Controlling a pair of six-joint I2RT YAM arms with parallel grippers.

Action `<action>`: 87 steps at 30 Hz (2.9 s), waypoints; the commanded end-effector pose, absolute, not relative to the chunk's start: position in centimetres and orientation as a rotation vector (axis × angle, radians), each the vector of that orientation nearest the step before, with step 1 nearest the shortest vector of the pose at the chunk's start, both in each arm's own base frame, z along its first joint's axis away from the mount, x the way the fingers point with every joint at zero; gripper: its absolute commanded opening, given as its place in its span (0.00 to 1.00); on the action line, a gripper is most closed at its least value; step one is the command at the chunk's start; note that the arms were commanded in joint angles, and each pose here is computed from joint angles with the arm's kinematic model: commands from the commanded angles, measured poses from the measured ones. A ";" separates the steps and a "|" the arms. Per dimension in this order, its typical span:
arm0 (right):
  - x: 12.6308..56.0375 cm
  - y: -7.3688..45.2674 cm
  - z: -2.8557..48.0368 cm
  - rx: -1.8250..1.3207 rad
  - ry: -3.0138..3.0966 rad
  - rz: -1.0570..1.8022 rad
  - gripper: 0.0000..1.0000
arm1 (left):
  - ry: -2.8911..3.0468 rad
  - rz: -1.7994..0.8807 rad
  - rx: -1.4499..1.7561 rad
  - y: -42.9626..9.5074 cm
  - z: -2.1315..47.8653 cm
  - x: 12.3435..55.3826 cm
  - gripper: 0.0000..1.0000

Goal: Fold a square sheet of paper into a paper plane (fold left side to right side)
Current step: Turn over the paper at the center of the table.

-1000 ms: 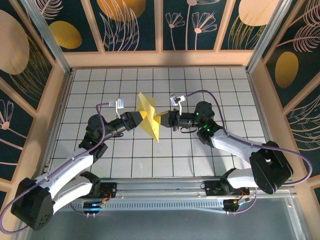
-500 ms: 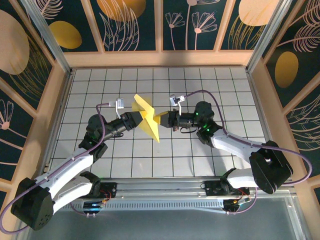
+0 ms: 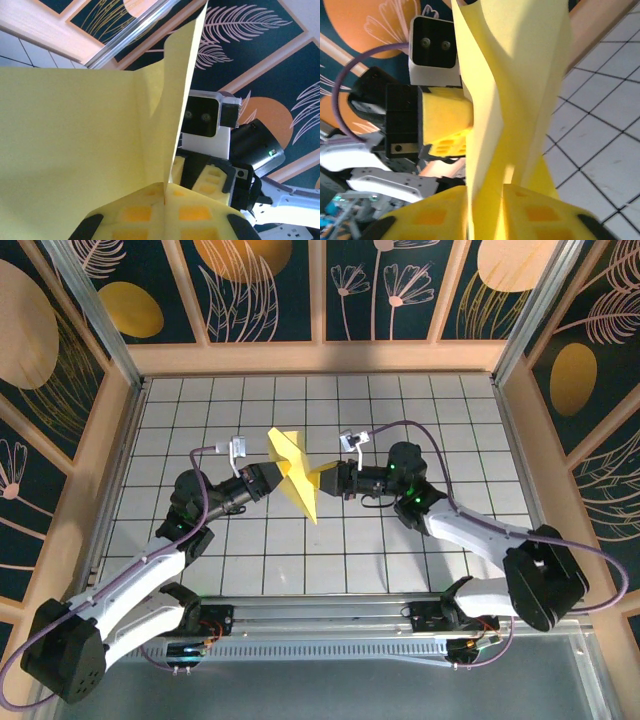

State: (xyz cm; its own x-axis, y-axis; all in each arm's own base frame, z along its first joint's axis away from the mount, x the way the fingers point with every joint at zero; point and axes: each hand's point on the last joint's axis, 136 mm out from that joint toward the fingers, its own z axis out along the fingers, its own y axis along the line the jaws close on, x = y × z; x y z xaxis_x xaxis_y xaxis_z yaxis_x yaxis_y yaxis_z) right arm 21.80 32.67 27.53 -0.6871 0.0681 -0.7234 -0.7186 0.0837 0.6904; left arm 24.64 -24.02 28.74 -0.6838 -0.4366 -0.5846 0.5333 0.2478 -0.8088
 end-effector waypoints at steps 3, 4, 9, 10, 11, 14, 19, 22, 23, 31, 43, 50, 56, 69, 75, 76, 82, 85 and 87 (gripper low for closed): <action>23.2 30.1 30.0 -0.536 1.720 1.474 0.53 | 1.644 -1.578 0.100 -23.7 30.6 24.2 0.01; 23.3 29.7 29.8 -0.515 1.725 1.462 0.59 | 1.642 -1.584 0.099 -23.7 30.6 24.2 0.01; 22.1 29.6 28.1 -0.474 1.786 1.550 0.76 | 1.619 -1.598 0.103 -23.8 31.2 24.1 0.00; 21.7 29.8 27.6 -0.473 1.798 1.577 0.80 | 1.616 -1.600 0.104 -23.8 31.3 24.1 0.00; 21.4 30.0 27.2 -0.469 1.810 1.594 0.82 | 1.614 -1.600 0.107 -23.8 31.4 24.1 0.00; 20.7 30.4 26.5 -0.474 1.823 1.641 0.84 | 1.612 -1.597 0.109 -23.8 31.5 24.1 0.00; 19.3 31.6 26.9 -0.524 1.789 1.727 0.83 | 1.617 -1.593 0.108 -23.9 31.5 24.2 0.00; 19.0 32.2 27.3 -0.540 1.767 1.779 0.79 | 1.619 -1.596 0.105 -23.9 31.4 24.3 0.00; 19.0 32.4 27.5 -0.545 1.758 1.796 0.77 | 1.624 -1.598 0.104 -24.0 31.3 24.2 0.00; 19.5 34.0 28.8 -0.602 1.730 1.818 0.64 | 1.640 -1.603 0.106 -24.2 30.8 24.1 0.00; 20.7 33.9 29.6 -0.611 1.748 1.716 0.28 | 1.660 -1.594 0.093 -24.1 30.1 24.2 0.03; 21.0 33.5 29.8 -0.619 1.765 1.638 0.01 | 1.780 -1.358 -0.008 -22.3 27.3 25.9 0.38; 23.8 31.9 27.0 -0.557 1.944 1.261 0.00 | 1.810 -1.075 -0.198 -17.5 25.9 26.6 0.51; 29.1 23.3 13.0 -0.525 2.239 -0.586 0.00 | 1.814 -0.799 -0.387 -11.4 24.0 25.3 0.52; 29.7 25.2 8.2 -0.624 2.216 -0.810 0.00 | 1.825 -0.812 -0.391 -11.7 23.5 25.5 0.53; 29.6 25.5 7.2 -0.645 2.221 -0.826 0.00 | 1.827 -0.814 -0.389 -11.8 23.5 25.5 0.52; 28.9 27.3 4.0 -0.727 2.291 -0.795 0.02 | 1.840 -0.827 -0.382 -12.2 23.3 25.6 0.52; 28.3 28.3 3.5 -0.739 2.347 -0.690 0.18 | 1.849 -0.833 -0.378 -12.4 23.1 25.7 0.52; 28.0 29.2 3.8 -0.735 2.385 -0.578 0.29 | 1.855 -0.841 -0.376 -12.6 23.0 25.8 0.53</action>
